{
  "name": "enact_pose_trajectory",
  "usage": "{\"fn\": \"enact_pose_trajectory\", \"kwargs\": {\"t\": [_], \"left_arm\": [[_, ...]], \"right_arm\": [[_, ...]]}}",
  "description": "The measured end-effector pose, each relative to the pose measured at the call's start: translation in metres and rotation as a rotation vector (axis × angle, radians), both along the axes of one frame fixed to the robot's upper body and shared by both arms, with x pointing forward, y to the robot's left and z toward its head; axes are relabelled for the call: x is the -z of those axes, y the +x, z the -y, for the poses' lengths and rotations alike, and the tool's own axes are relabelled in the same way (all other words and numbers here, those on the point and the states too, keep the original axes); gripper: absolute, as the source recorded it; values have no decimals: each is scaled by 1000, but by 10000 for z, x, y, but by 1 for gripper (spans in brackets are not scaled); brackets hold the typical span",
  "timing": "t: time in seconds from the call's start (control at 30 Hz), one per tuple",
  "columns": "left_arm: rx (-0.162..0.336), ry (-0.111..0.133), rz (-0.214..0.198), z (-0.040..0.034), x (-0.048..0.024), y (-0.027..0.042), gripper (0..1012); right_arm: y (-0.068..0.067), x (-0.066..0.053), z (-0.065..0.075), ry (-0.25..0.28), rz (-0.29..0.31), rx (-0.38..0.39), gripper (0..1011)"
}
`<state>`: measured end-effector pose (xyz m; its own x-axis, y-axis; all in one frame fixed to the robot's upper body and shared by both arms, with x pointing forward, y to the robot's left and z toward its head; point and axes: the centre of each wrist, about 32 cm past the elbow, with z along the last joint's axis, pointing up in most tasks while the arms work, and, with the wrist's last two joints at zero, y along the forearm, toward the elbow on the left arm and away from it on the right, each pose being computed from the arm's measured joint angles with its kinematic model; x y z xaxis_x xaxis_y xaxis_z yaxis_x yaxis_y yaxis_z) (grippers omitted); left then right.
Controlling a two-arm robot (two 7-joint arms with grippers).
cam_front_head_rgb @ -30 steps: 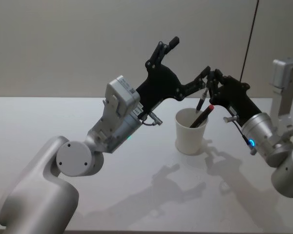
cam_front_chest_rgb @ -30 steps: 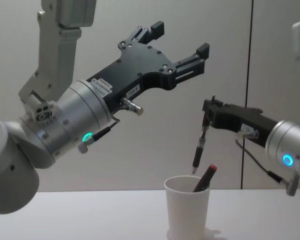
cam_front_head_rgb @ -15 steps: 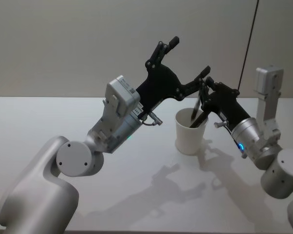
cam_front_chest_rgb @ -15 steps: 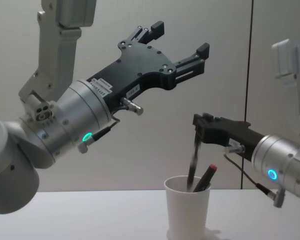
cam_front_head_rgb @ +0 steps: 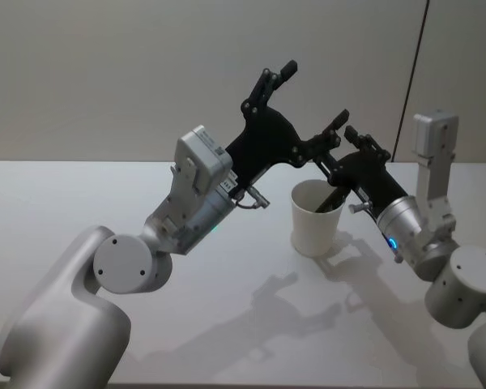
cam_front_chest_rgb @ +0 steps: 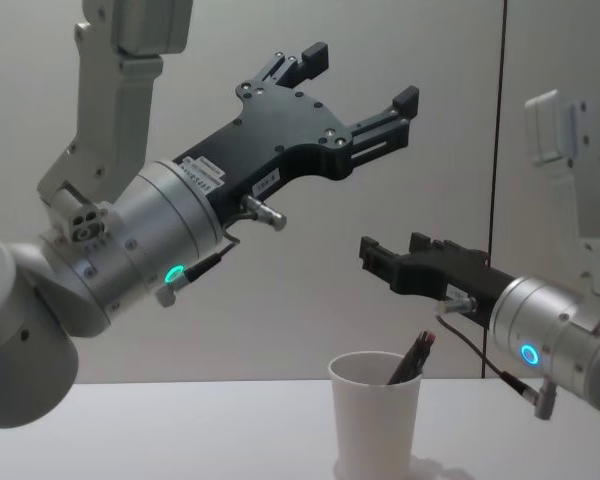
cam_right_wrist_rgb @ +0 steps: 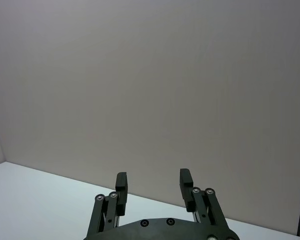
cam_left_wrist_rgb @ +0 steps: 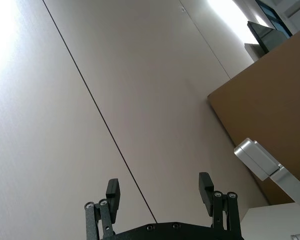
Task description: Place the pen into the pen holder.
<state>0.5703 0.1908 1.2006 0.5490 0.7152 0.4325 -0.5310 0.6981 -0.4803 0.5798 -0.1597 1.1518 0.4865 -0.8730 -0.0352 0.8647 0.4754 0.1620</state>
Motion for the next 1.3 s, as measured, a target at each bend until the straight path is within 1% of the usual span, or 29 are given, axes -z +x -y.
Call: {"fn": "enact_pose_trajectory", "kwargs": {"t": [0.03, 0.07, 0.13, 0.17, 0.2, 0.23, 0.27, 0.3, 0.43, 0.57, 1.3], "left_arm": [[0, 0, 0, 0, 0, 0, 1004], [0, 0, 0, 0, 0, 0, 1004], [0, 0, 0, 0, 0, 0, 1004], [0, 0, 0, 0, 0, 0, 1004], [0, 0, 0, 0, 0, 0, 1004], [0, 0, 0, 0, 0, 0, 1004], [0, 0, 0, 0, 0, 0, 1004], [0, 0, 0, 0, 0, 0, 1004], [0, 0, 0, 0, 0, 0, 1004], [0, 0, 0, 0, 0, 0, 1004], [0, 0, 0, 0, 0, 0, 1004]], "right_arm": [[1, 0, -1, 0, 0, 0, 630], [1, 2, -4, 0, -1, 0, 688], [2, 3, -6, 0, -1, 0, 729], [2, 2, -7, 0, -1, 0, 783], [3, 2, -7, 0, -1, 0, 783], [3, 2, -8, 0, -1, 0, 824], [3, 2, -8, 0, -1, 0, 836], [3, 2, -9, 0, -1, 1, 897], [3, 0, -10, 0, -2, 1, 989], [3, -4, -11, 1, -2, 1, 1002], [1, -9, -13, 1, -3, 2, 1001]]}}
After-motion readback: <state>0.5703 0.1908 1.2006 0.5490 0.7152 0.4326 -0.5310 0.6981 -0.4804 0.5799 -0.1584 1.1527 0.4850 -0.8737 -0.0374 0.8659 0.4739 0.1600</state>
